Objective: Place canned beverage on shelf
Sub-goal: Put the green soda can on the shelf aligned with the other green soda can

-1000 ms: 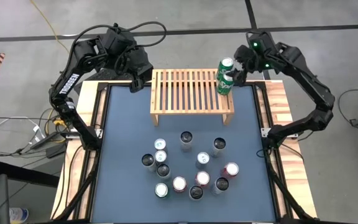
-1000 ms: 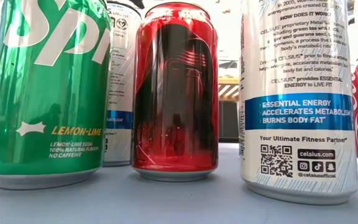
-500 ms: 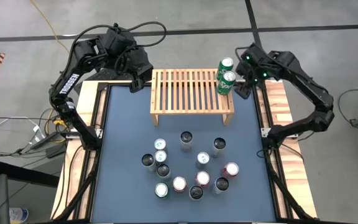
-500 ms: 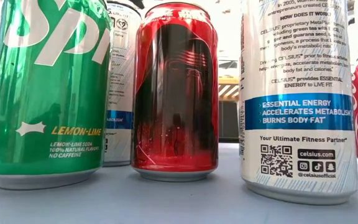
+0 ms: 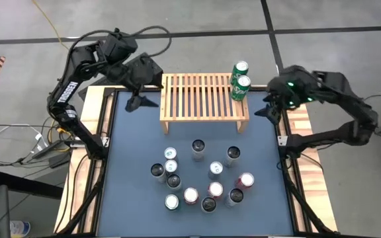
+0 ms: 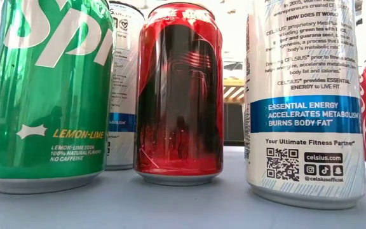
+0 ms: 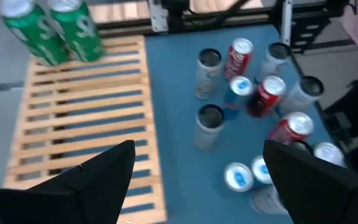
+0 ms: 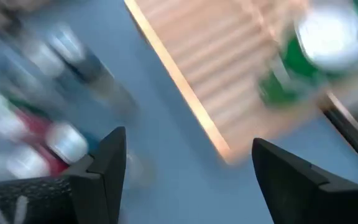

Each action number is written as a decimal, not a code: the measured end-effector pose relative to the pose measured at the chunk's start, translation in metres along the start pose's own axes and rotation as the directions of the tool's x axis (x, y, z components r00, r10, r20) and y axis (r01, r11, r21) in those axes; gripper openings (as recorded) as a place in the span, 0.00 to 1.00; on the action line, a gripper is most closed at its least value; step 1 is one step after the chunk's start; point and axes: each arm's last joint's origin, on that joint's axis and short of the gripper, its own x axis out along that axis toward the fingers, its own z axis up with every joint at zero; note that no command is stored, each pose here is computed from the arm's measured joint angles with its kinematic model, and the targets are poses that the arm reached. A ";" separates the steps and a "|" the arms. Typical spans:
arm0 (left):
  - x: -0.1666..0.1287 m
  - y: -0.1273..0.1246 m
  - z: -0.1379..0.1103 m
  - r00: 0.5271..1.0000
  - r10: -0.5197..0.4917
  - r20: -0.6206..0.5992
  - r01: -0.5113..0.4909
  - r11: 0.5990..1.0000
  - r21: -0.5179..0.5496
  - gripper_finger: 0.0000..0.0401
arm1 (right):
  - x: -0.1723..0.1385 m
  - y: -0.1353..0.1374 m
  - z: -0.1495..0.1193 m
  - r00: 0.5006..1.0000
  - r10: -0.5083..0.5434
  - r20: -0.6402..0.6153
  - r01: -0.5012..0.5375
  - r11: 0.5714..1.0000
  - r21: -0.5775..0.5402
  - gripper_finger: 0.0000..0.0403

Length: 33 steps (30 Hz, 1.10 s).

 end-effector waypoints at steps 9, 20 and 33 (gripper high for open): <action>0.007 -0.031 0.010 0.998 -0.060 0.017 0.059 0.996 0.066 0.86 | -0.043 0.030 0.013 0.870 0.179 0.460 -0.158 0.984 -0.084 0.70; -0.002 -0.077 0.030 0.976 -0.039 0.213 0.032 0.999 0.038 0.86 | -0.060 0.035 0.008 0.814 0.235 0.532 -0.099 0.958 -0.271 0.70; 0.112 -0.219 -0.006 0.994 0.033 -0.101 -0.053 0.976 -0.209 0.86 | -0.077 0.019 -0.020 0.849 0.286 0.445 -0.191 0.950 -0.246 0.70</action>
